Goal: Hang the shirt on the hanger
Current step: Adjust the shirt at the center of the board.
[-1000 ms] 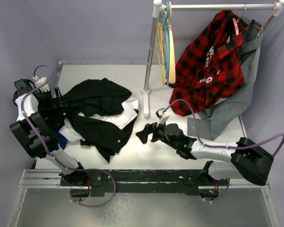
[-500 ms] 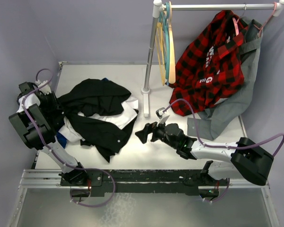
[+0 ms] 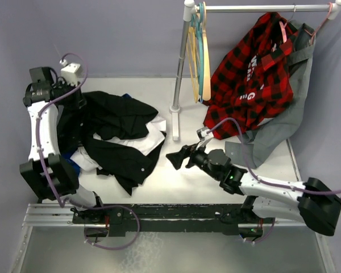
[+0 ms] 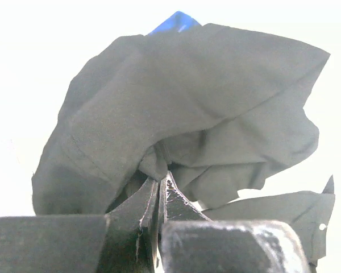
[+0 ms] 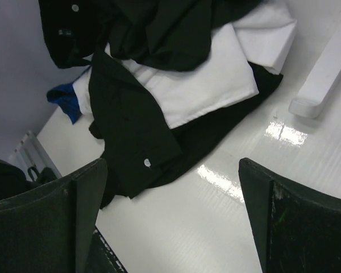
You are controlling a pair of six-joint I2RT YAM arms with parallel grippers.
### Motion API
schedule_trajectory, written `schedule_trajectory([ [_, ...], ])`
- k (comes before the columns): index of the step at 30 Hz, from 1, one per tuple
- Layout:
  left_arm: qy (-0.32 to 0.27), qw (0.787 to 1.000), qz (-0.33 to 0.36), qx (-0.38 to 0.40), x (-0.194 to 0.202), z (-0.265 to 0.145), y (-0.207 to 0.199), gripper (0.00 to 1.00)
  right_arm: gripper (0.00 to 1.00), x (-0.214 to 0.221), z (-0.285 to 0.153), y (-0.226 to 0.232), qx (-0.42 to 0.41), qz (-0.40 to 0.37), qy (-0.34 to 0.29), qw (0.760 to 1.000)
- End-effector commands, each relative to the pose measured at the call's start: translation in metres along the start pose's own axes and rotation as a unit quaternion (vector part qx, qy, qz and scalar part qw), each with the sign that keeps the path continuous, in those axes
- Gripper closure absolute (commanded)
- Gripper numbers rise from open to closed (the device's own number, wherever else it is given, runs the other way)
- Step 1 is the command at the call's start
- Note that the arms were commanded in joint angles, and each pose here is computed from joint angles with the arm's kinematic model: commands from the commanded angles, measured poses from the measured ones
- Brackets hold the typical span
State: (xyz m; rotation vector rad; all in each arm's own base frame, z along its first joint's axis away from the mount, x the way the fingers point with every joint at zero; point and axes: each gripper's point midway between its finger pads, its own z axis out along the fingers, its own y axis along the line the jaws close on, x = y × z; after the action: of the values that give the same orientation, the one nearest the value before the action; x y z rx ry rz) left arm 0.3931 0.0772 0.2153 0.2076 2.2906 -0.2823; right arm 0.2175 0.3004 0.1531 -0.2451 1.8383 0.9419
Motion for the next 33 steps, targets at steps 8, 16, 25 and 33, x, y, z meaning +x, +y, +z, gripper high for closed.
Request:
schedule_trajectory([
  [8,-0.013,0.974,0.190,0.121,-0.052,-0.016,-0.160,1.00,0.00,-0.107,-0.091,-0.003,0.050,0.019,-0.149,0.987],
  [16,0.046,0.946,0.232,0.221,-0.021,0.027,-0.259,1.00,0.00,-0.127,-0.146,-0.007,0.050,0.016,-0.170,0.984],
  [25,0.056,0.939,0.270,0.204,-0.014,0.012,-0.264,0.42,0.00,-0.101,-0.125,-0.006,0.032,-0.010,-0.136,0.990],
  [33,-0.066,0.946,0.305,0.092,-0.045,-0.082,-0.217,0.01,0.00,-0.082,-0.075,0.027,-0.055,-0.152,-0.144,0.976],
])
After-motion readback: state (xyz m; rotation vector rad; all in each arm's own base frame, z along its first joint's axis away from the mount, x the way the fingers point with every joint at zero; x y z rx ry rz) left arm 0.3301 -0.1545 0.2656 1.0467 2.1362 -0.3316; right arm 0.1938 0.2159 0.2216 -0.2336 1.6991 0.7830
